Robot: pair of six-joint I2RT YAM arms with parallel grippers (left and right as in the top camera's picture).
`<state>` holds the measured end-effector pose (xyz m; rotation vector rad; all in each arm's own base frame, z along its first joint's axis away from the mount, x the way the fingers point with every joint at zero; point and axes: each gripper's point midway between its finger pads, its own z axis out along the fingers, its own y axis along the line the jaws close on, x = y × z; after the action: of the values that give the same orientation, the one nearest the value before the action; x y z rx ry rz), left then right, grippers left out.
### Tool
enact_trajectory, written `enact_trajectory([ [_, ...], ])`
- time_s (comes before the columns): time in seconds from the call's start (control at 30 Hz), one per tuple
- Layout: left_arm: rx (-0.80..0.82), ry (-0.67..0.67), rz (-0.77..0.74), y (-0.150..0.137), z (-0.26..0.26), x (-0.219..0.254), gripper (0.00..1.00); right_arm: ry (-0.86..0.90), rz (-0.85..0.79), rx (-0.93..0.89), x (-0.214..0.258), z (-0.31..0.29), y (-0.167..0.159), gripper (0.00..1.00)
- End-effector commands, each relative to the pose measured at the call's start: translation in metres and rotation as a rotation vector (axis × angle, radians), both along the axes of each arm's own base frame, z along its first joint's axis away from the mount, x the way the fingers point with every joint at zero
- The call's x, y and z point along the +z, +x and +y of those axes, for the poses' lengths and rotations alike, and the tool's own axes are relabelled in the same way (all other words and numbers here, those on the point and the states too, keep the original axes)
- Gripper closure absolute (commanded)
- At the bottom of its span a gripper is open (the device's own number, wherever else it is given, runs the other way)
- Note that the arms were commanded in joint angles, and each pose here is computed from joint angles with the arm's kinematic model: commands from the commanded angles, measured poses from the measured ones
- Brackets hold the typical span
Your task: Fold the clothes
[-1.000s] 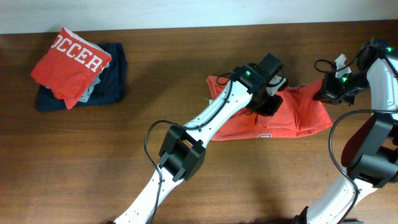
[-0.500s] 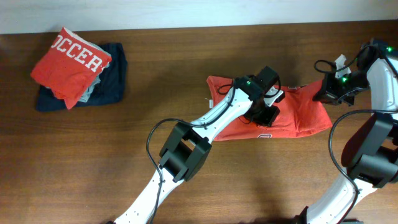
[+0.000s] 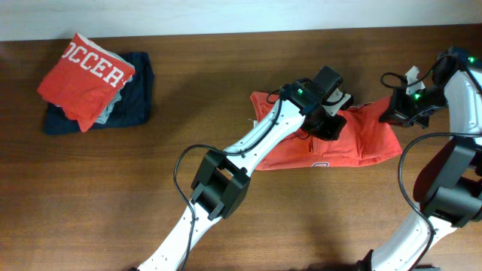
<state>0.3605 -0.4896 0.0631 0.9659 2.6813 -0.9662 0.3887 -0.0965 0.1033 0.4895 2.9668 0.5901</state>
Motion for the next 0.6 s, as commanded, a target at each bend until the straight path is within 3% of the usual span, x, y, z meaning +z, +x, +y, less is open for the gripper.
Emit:
enact_trajectory([
  [0.0, 0.015, 0.027, -0.071, 0.011, 0.005, 0.005, 0.99, 0.008, -0.032, 0.008, 0.01, 0.004, 0.006, 0.96],
  [0.4, 0.01, 0.13, 0.034, 0.002, 0.013, -0.094, 0.99, 0.008, -0.033, 0.008, 0.01, 0.004, 0.006, 0.96],
  [0.57, 0.017, 0.075, 0.032, 0.01, 0.009, -0.072, 1.0, 0.008, -0.032, 0.008, 0.01, 0.004, 0.006, 0.96],
])
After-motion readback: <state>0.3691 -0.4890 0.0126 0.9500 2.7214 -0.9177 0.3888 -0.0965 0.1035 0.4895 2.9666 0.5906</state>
